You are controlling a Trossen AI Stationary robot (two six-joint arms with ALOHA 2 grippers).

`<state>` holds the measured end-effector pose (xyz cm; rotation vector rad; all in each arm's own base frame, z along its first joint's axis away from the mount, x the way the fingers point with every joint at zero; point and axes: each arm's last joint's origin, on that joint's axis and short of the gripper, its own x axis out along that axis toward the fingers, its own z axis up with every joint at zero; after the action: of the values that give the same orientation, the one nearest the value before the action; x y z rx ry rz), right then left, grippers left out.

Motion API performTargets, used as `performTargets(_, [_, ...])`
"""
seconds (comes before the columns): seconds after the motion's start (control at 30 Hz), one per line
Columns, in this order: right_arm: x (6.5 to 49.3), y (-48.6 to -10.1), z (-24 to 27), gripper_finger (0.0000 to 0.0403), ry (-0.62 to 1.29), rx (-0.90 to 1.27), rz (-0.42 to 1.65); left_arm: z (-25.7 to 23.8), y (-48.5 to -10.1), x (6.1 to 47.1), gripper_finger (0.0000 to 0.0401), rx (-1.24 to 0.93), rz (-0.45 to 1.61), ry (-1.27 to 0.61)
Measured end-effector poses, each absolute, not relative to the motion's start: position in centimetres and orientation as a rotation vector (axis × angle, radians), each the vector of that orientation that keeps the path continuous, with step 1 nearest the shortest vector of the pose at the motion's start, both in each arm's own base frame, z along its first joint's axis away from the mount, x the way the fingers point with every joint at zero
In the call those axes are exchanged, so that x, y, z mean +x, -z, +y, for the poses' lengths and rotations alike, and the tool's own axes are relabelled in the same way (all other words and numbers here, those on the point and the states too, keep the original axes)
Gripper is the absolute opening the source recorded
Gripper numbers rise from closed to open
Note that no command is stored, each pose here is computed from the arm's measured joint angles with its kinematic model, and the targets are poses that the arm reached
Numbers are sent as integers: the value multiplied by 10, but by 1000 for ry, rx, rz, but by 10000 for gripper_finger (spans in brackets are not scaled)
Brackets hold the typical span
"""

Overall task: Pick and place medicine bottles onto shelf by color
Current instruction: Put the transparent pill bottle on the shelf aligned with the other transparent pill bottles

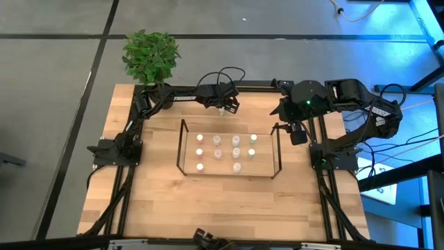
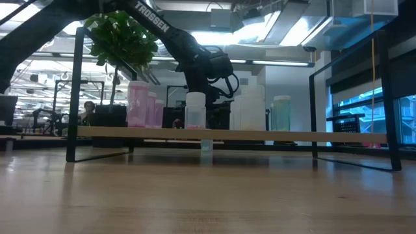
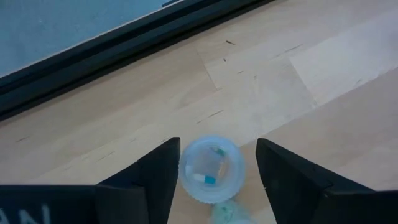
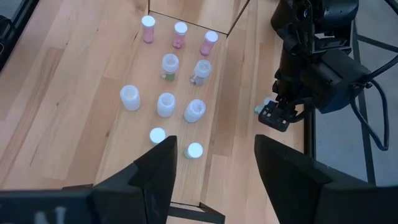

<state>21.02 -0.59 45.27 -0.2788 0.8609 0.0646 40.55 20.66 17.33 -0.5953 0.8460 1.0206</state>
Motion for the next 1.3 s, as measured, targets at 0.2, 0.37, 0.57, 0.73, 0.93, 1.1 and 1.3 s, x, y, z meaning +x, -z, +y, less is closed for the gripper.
performTargets(0.2, [210,-453,-6,217,-65,-279,861,207,-173,406,181,-593,847,-1019])
performTargets(0.37, [210,-453,-6,217,-64,-279,861,207,-173,406,149,-593,847,-1019])
performTargets(0.57, [210,-453,-6,217,-64,-279,861,207,-173,406,124,-593,847,-1018])
performTargets(0.73, [210,-453,-6,217,-65,-279,861,207,-173,406,122,-573,858,-1006])
performTargets(0.93, [210,-453,-6,217,-65,-279,861,204,-184,405,121,-537,852,-979])
performTargets(1.1, [211,-453,-6,217,-63,-279,854,202,-204,409,120,-472,831,-941])
performTargets(1.3, [211,-453,-6,217,-63,-279,851,189,-232,413,120,-375,846,-861])
